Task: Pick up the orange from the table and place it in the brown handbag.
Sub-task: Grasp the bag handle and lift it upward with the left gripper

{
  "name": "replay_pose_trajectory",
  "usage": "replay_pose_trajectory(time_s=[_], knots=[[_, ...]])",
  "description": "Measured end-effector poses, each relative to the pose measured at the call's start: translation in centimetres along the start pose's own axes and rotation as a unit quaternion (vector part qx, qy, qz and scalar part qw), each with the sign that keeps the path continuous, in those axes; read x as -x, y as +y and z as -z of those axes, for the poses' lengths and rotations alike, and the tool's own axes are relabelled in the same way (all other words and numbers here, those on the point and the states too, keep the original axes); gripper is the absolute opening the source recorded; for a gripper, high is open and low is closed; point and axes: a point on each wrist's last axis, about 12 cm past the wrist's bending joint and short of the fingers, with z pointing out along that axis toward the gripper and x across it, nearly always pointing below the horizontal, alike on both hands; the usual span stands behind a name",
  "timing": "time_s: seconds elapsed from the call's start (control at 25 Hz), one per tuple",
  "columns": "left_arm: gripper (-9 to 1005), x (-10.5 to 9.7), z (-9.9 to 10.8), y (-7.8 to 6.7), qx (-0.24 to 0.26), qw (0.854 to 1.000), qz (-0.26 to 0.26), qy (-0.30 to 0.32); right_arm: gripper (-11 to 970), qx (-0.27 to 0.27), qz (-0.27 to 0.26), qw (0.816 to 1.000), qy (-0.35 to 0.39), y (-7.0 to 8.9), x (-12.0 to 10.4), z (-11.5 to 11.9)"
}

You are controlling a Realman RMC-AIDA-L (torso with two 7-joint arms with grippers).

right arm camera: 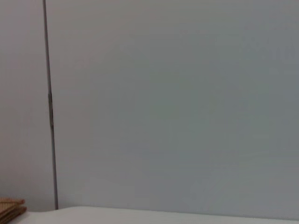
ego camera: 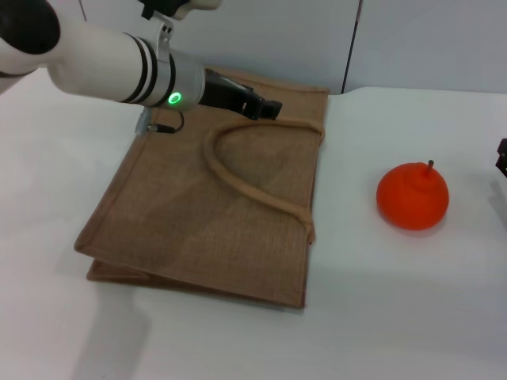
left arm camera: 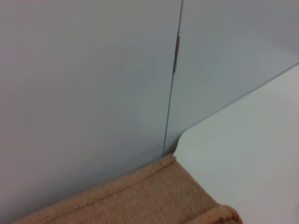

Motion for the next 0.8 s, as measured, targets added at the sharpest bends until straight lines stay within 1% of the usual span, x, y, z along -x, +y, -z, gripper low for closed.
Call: replay_pose_trajectory(time_s=[0.16, 0.4, 0.6, 0.8], knots=[[604, 0.07, 0.34, 0.00, 0.003, 1.000, 0.002, -0.010, 795, 0.000, 0.000, 1.000, 0.000, 0.01, 0.02, -0.02], [604, 0.24, 0.49, 0.29, 0.007, 1.000, 0.022, -0.009, 795, 0.000, 0.000, 1.000, 0.000, 0.01, 0.02, -0.03], [604, 0.23, 0.41, 0.15, 0.004, 1.000, 0.024, 0.004, 795, 0.000, 0.000, 1.000, 0.000, 0.01, 0.02, -0.03], [604, -0.38, 0.46, 0.55, 0.022, 0.999, 0.032, 0.033, 795, 0.000, 0.000, 1.000, 0.000, 0.01, 0.02, -0.03]])
